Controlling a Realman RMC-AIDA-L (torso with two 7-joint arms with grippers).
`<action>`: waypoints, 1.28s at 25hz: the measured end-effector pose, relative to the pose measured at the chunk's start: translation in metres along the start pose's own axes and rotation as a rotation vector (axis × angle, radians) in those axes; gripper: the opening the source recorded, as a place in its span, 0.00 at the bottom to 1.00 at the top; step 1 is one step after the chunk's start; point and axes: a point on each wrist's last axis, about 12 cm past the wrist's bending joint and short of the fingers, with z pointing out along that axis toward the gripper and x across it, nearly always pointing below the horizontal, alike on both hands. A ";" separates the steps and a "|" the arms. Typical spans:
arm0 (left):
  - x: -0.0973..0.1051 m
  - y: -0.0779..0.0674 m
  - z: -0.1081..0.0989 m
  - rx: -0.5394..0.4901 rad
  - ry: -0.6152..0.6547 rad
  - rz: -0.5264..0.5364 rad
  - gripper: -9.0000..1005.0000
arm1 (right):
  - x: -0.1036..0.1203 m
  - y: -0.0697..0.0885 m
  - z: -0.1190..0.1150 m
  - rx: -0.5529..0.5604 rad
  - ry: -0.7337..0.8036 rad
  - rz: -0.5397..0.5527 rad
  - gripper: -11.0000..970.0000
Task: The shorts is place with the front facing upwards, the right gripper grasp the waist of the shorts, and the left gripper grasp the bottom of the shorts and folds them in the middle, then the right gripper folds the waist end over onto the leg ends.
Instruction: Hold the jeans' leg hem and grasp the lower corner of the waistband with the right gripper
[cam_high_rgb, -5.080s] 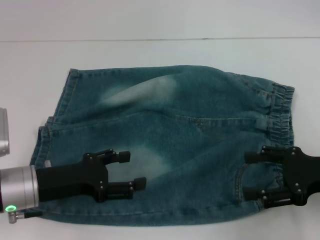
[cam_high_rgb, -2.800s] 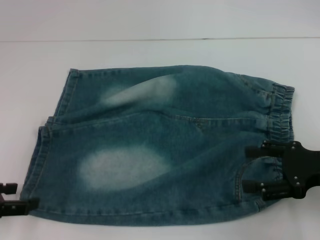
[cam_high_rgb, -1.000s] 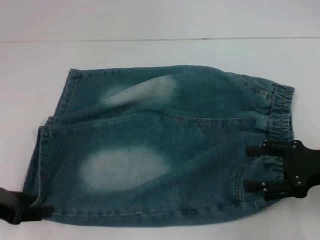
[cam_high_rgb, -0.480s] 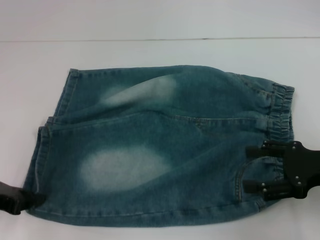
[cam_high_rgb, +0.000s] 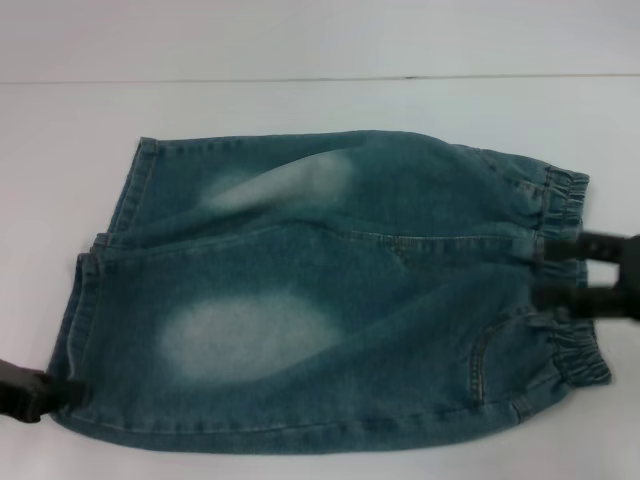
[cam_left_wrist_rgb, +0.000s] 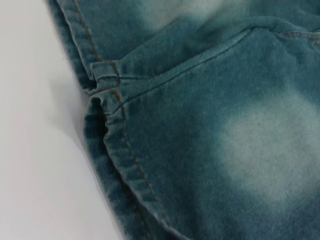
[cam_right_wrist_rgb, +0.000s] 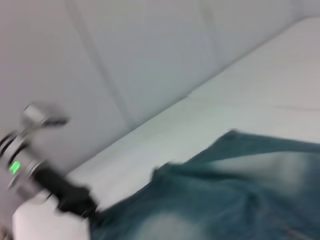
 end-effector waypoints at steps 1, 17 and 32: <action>0.000 0.000 0.000 0.003 -0.002 0.000 0.06 | -0.002 -0.002 -0.006 0.020 -0.013 0.029 0.97; -0.007 -0.008 -0.004 0.061 -0.064 0.031 0.07 | -0.007 -0.021 -0.057 0.186 0.071 0.516 0.97; -0.025 -0.012 0.003 0.087 -0.116 0.102 0.07 | -0.004 -0.026 -0.046 0.207 0.211 0.727 0.97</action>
